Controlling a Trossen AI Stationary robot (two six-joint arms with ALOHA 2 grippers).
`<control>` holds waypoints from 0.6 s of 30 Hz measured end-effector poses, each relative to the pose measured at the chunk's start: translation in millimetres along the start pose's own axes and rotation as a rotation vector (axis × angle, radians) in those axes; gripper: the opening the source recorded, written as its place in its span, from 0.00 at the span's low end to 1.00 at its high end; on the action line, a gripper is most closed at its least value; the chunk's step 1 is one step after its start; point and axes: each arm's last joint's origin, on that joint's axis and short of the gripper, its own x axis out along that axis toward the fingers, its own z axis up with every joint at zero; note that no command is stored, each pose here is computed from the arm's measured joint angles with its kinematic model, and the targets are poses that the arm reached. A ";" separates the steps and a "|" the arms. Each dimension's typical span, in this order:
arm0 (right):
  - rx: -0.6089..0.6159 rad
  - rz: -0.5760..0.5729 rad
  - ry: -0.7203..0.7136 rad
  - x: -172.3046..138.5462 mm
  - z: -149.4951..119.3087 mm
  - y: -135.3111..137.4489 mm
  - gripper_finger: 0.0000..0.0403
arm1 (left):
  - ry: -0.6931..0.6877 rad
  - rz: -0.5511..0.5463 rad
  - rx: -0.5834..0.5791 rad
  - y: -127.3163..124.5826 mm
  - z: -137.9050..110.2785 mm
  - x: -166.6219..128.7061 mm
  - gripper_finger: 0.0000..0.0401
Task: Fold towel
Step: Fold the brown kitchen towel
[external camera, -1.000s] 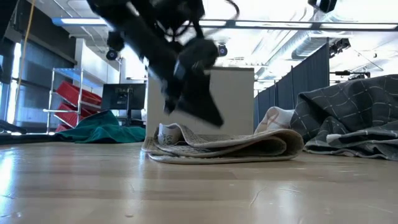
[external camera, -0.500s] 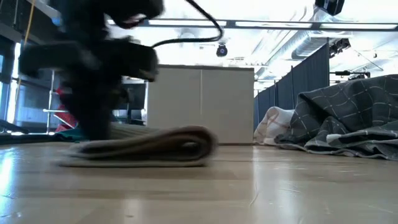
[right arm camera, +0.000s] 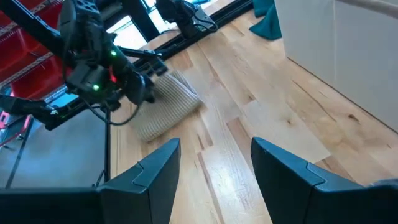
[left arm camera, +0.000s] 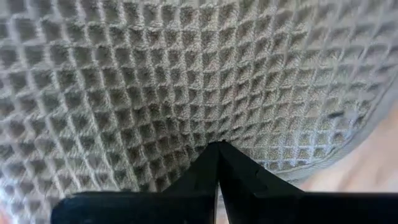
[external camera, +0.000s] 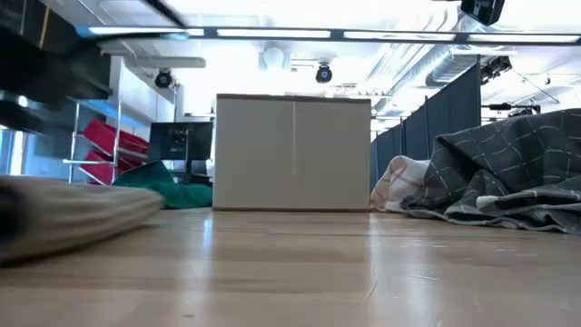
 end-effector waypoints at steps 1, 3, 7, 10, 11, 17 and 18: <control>0.000 0.000 0.000 0.0 0.0 0.0 0.45 | -0.004 -0.004 -0.013 -1.9 -5.7 -4.1 0.00; 0.000 0.000 0.000 0.0 0.0 0.0 0.45 | -0.007 -0.003 -0.051 -3.1 -15.6 -12.1 0.00; -0.006 -0.012 -0.009 0.0 0.3 -0.3 0.45 | -0.022 0.031 -0.120 -2.3 -36.4 -26.6 0.00; -0.025 -0.026 -0.022 0.0 0.7 -0.7 0.45 | -0.019 0.065 -0.167 1.5 -48.8 -35.3 0.00; -0.027 -0.032 -0.027 0.0 0.8 -0.9 0.45 | -0.039 0.054 -0.181 2.5 -50.1 -39.4 0.00; -0.041 -0.055 -0.046 -0.1 1.4 -1.5 0.45 | -0.485 -0.107 -0.142 -4.2 -26.7 -57.9 0.00; -0.047 -0.064 -0.052 -0.1 1.6 -1.8 0.45 | -0.523 -0.125 -0.121 -3.6 -22.0 -53.3 0.00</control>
